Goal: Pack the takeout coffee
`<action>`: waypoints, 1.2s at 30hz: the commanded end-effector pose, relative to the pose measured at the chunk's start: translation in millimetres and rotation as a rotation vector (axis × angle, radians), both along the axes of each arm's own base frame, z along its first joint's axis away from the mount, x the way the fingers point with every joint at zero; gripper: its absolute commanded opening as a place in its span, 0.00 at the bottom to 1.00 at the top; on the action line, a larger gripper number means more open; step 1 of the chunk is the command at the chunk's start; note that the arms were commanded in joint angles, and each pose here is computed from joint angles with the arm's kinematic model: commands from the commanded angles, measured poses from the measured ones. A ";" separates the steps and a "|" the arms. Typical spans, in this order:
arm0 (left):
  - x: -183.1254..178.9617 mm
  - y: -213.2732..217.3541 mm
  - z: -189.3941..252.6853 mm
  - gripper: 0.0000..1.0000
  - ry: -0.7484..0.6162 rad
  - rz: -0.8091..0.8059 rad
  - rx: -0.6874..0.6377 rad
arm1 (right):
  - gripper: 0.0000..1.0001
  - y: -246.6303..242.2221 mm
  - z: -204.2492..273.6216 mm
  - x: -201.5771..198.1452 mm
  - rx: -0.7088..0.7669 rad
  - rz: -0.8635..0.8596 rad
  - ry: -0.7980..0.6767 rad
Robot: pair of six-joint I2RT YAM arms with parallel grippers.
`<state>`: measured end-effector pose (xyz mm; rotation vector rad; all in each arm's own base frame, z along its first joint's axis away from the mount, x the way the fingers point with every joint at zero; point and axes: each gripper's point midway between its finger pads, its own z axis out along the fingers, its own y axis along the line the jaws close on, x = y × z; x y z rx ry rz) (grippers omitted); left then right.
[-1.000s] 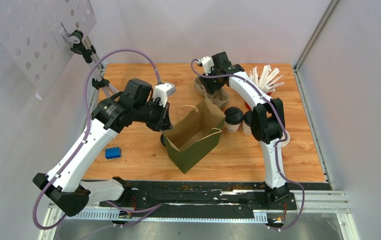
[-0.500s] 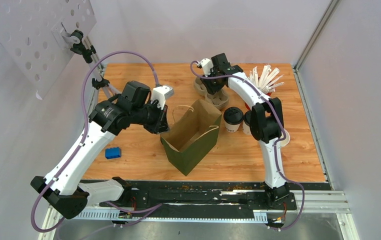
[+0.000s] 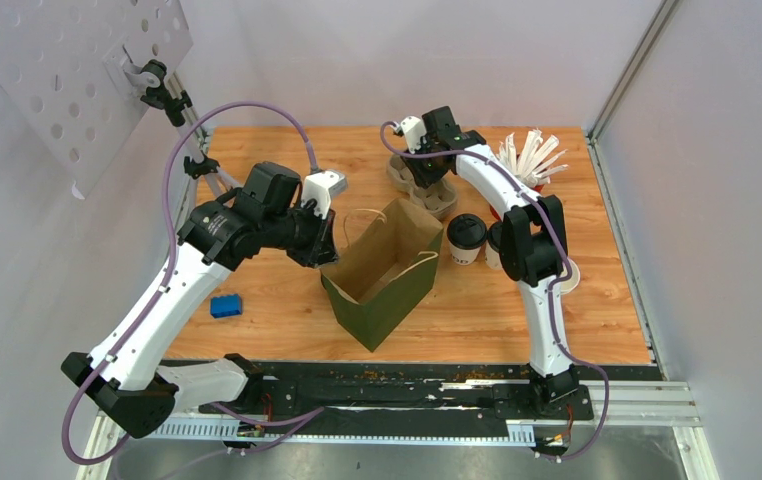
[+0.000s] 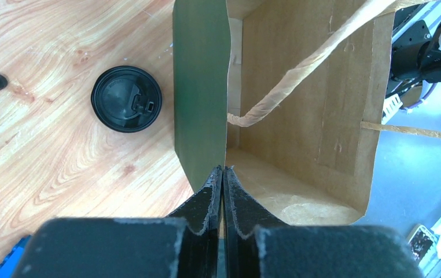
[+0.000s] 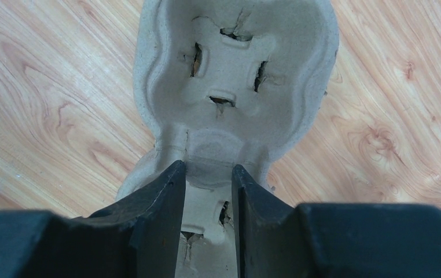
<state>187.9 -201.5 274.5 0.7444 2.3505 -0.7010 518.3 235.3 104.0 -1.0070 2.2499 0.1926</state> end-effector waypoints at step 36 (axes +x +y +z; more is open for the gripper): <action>-2.9 3.2 4.3 0.11 -0.037 -0.010 -0.005 | 0.29 9.8 60.5 8.1 0.087 -0.024 -0.123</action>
